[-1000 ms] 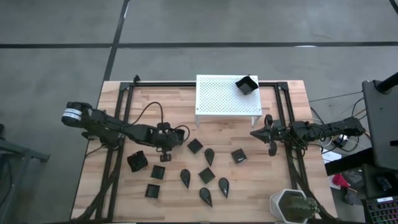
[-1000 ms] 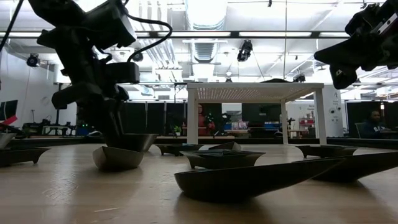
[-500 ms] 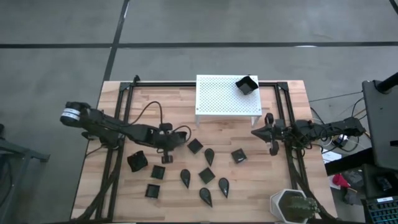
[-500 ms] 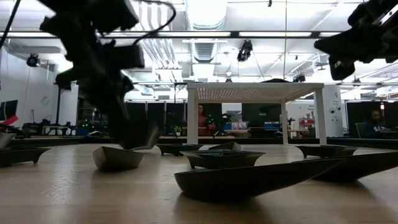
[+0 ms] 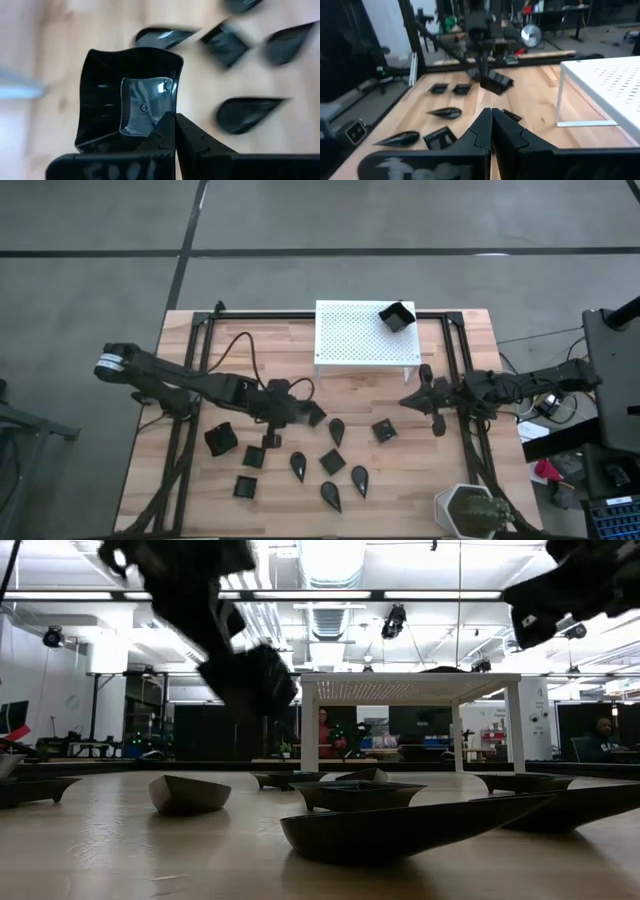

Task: Pick & Place Mini shaped plates
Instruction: Stack the distorted square plate on top of the distorted square plate on the shelf

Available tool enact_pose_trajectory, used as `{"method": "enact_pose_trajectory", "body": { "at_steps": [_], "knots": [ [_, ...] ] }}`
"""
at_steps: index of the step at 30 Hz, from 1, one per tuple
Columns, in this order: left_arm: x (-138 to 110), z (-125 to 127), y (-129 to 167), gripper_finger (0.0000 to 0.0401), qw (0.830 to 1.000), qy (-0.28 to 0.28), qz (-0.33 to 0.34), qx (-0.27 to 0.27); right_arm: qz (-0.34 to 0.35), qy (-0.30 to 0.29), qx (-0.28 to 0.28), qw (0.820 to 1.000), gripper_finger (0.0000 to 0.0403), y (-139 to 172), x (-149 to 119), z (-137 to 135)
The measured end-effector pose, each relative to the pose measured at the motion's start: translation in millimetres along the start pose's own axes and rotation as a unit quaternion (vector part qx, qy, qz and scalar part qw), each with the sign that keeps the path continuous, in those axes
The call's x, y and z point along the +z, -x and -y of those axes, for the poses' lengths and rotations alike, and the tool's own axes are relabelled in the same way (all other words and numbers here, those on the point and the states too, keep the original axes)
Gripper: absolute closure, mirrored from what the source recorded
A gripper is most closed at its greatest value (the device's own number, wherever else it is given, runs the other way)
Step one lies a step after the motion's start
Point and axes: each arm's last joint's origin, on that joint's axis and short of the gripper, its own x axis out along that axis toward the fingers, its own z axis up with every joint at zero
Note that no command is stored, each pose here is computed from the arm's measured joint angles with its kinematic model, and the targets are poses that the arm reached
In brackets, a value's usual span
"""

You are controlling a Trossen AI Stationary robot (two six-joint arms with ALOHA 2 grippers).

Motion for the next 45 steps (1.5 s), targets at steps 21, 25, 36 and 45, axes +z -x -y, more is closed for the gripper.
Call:
{"method": "enact_pose_trajectory", "body": {
  "at_steps": [21,25,36,45],
  "knots": [
    [35.6,8.7,26.0,0.0401,0.989,-0.015,0.058,-0.134,-0.168,0.171,0.096,0.966,0.0311,-130.2,61.5,-24.8],
    [35.3,9.7,26.2,0.0401,0.987,-0.015,0.056,-0.151,-0.166,0.199,0.102,0.960,0.0298,-146.7,71.9,-27.9],
    [38.0,9.1,26.4,0.0401,0.987,-0.028,0.073,-0.139,-0.191,0.246,0.115,0.943,0.0307,-193.4,74.4,-31.9],
    [37.3,8.9,26.1,0.0401,0.987,-0.035,0.071,-0.138,-0.200,0.265,0.134,0.934,0.0304,-214.6,83.0,-35.4]
  ]
}}
